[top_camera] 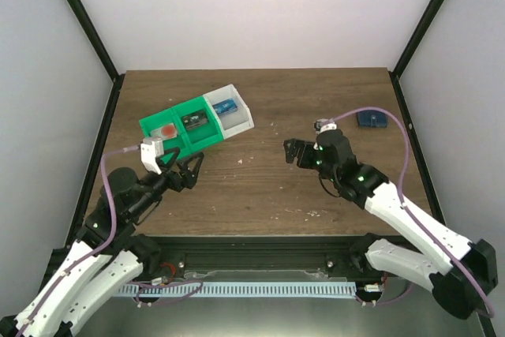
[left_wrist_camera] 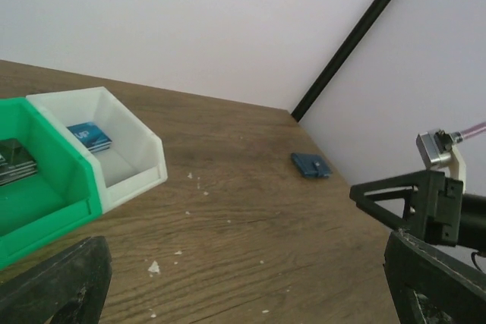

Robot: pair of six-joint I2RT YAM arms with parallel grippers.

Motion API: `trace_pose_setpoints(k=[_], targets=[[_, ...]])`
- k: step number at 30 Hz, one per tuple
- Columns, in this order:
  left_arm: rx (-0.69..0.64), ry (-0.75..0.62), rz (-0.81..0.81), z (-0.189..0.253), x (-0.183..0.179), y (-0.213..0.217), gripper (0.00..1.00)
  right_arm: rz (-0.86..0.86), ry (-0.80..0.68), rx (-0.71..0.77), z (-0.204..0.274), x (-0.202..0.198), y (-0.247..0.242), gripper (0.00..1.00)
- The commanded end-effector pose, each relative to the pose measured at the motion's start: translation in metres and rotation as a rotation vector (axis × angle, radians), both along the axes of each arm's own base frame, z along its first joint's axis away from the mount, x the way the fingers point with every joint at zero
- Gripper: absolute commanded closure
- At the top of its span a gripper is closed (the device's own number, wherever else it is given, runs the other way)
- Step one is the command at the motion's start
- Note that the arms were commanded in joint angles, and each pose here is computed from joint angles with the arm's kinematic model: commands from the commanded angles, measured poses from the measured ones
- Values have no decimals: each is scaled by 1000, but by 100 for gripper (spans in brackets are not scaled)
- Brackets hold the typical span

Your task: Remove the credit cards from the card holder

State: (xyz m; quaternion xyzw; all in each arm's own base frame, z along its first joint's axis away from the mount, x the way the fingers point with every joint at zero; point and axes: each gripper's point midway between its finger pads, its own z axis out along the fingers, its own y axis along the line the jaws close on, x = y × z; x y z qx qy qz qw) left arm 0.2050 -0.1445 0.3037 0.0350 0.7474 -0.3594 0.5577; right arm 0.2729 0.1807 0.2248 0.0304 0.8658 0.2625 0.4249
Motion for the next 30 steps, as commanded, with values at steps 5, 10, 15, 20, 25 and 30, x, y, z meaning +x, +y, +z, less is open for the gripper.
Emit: trace_pose_setpoints(k=[5, 10, 15, 20, 25, 30], targets=[[146, -29, 72, -27, 18, 6, 0, -245, -114, -147, -1, 85, -50, 5], [161, -29, 80, -30, 19, 7, 0, -366, -69, -339, -38, 139, -94, 21], [156, -9, 21, -36, 16, -2, 0, -459, 87, -583, -93, 181, -148, 43], [161, 15, 14, -42, 16, -4, 0, -536, 174, -761, -130, 203, -187, 54], [160, 10, 16, -40, 15, -3, 0, -512, 271, -916, -166, 225, -211, 63], [154, -9, 28, -36, 13, 1, 0, -531, 325, -1032, -182, 232, -234, 64]])
